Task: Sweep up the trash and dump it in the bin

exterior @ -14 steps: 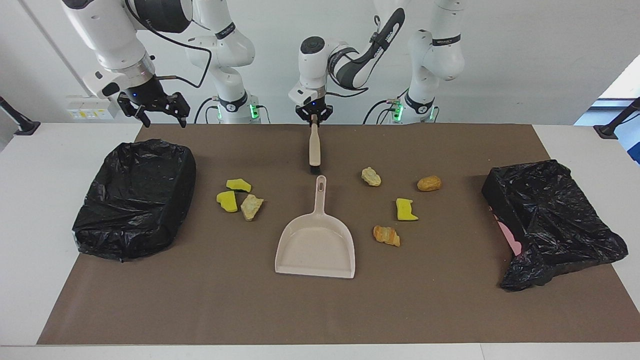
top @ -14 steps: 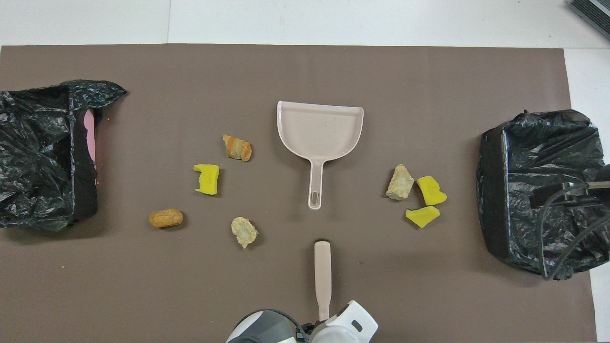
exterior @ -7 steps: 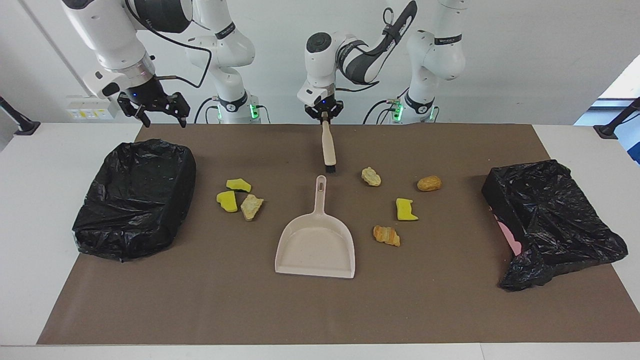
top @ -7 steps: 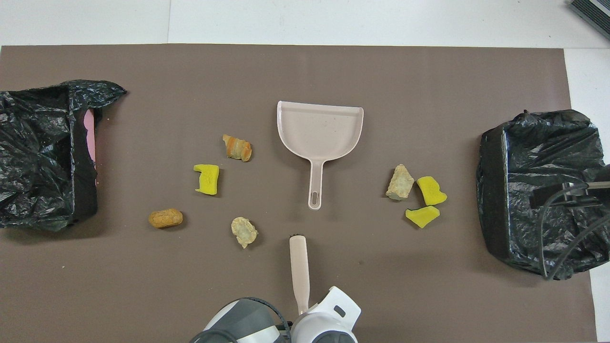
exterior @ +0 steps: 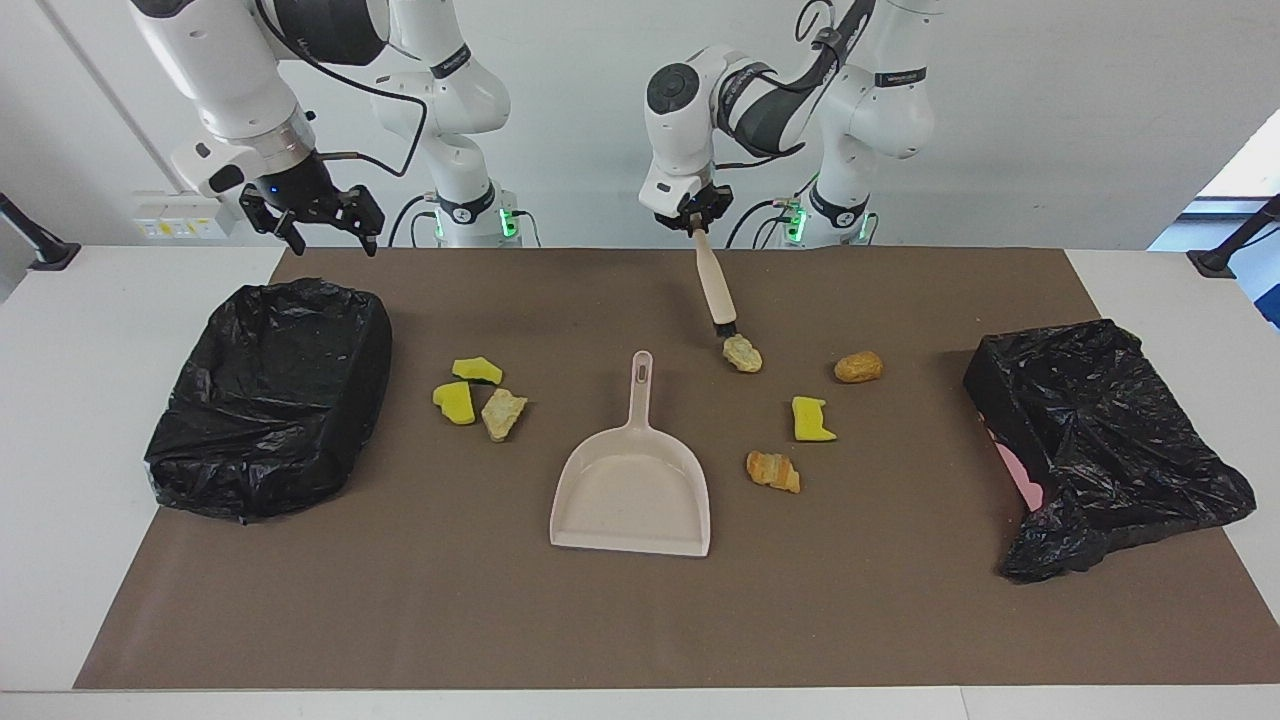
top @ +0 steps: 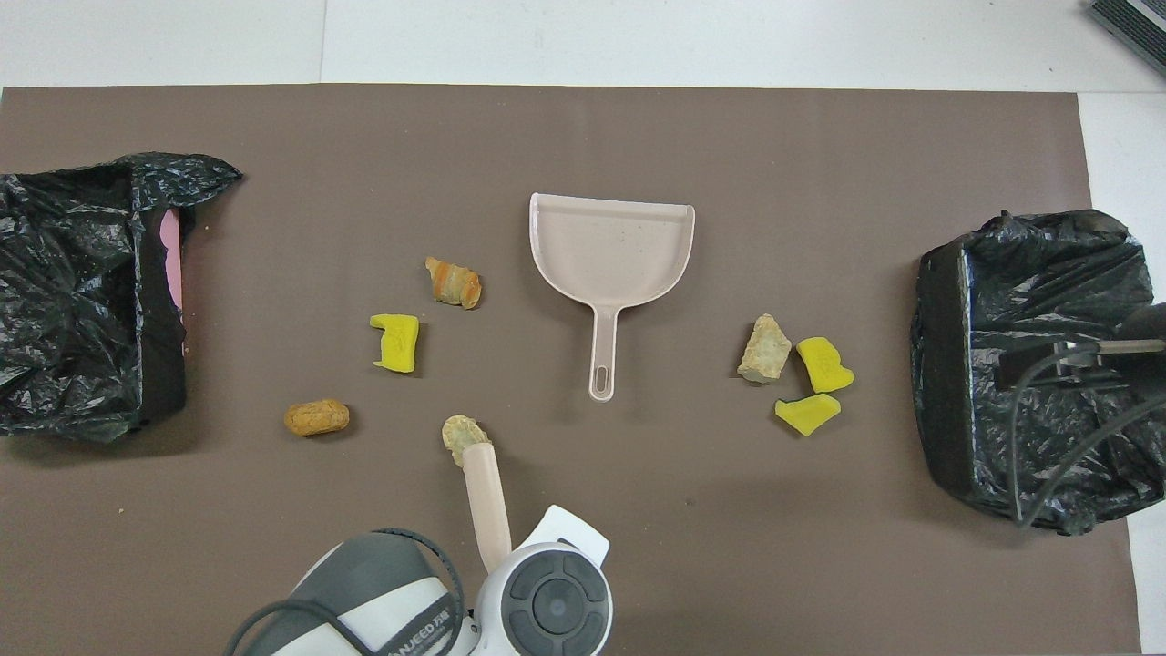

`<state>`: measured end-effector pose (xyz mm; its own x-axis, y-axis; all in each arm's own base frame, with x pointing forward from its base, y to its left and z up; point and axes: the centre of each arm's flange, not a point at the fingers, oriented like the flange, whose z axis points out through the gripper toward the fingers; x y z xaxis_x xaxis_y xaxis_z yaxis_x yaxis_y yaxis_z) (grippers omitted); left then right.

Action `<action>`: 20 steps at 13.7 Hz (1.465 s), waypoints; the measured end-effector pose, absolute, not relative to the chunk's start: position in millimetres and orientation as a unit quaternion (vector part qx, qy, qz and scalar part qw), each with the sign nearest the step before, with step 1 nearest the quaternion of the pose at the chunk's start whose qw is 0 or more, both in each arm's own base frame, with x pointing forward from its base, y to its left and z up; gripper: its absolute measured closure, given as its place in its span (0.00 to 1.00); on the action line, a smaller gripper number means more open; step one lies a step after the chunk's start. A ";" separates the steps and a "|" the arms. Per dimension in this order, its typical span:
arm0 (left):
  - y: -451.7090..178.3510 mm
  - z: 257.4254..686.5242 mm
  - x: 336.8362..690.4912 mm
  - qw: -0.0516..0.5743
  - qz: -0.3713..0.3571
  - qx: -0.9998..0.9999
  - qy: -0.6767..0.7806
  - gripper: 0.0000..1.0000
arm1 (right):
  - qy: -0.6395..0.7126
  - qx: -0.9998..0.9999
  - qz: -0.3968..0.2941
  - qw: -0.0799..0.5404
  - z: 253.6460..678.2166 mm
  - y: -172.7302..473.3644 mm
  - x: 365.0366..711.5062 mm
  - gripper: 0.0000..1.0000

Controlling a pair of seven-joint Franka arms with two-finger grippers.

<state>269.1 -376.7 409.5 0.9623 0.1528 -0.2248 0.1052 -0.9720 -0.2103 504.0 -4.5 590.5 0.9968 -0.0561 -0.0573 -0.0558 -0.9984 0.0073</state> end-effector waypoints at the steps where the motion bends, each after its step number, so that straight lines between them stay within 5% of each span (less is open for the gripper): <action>1: -376.5 409.9 275.4 0.085 0.113 -0.988 -0.065 0.74 | -0.036 0.999 -0.018 0.003 585.9 19.2 510.4 0.00; 4: -383.7 400.0 282.7 0.031 0.076 -0.996 -0.034 0.74 | -0.069 0.997 0.004 -0.027 557.1 106.3 533.7 0.00; 9: -359.5 361.0 283.3 0.043 0.088 -0.995 -0.010 0.74 | -0.112 0.993 0.001 -0.043 482.8 173.0 568.2 0.00; 20: -214.1 356.9 392.2 0.040 0.148 -0.985 -0.080 0.74 | -0.116 0.990 -0.009 -0.077 404.5 299.9 585.4 0.00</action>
